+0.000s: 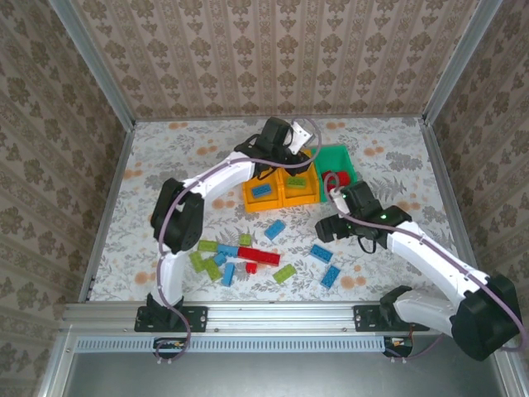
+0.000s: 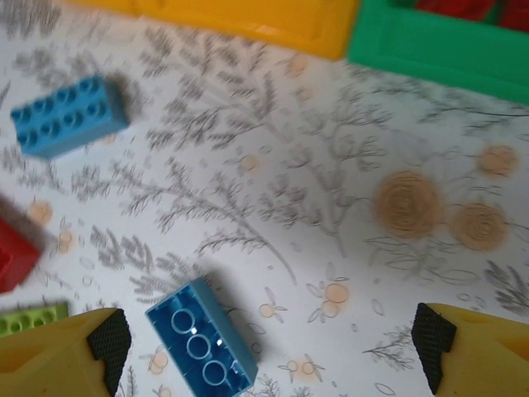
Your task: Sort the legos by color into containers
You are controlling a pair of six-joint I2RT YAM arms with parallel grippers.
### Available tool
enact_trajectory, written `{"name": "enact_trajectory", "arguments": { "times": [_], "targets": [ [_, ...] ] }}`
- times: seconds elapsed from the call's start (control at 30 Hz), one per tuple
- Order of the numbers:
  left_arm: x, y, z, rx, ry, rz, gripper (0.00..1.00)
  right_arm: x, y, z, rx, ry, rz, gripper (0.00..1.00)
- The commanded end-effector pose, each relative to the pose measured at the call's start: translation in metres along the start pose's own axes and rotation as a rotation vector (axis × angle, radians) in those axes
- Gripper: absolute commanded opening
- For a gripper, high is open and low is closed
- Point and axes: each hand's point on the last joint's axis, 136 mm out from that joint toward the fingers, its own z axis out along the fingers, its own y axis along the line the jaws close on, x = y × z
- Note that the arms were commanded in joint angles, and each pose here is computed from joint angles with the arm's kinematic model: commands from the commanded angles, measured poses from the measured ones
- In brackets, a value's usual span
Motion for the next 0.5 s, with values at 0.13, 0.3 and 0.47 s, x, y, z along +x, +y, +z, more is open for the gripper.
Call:
{"name": "enact_trajectory", "arguments": {
  "times": [0.13, 0.3, 0.47],
  "targets": [
    [0.022, 0.029, 0.009, -0.049, 0.094, -0.183, 0.29, 0.018, 0.022, 0.028, 0.007, 0.176, -0.225, 0.93],
    [0.024, 0.032, 0.006, -0.044, 0.096, -0.212, 0.43, 0.028, 0.027, 0.042, 0.0, 0.267, -0.275, 0.92],
    [0.022, 0.034, -0.001, -0.057, 0.079, -0.255, 0.66, 0.034, 0.035, 0.046, -0.038, 0.308, -0.313, 0.83]
  ]
}}
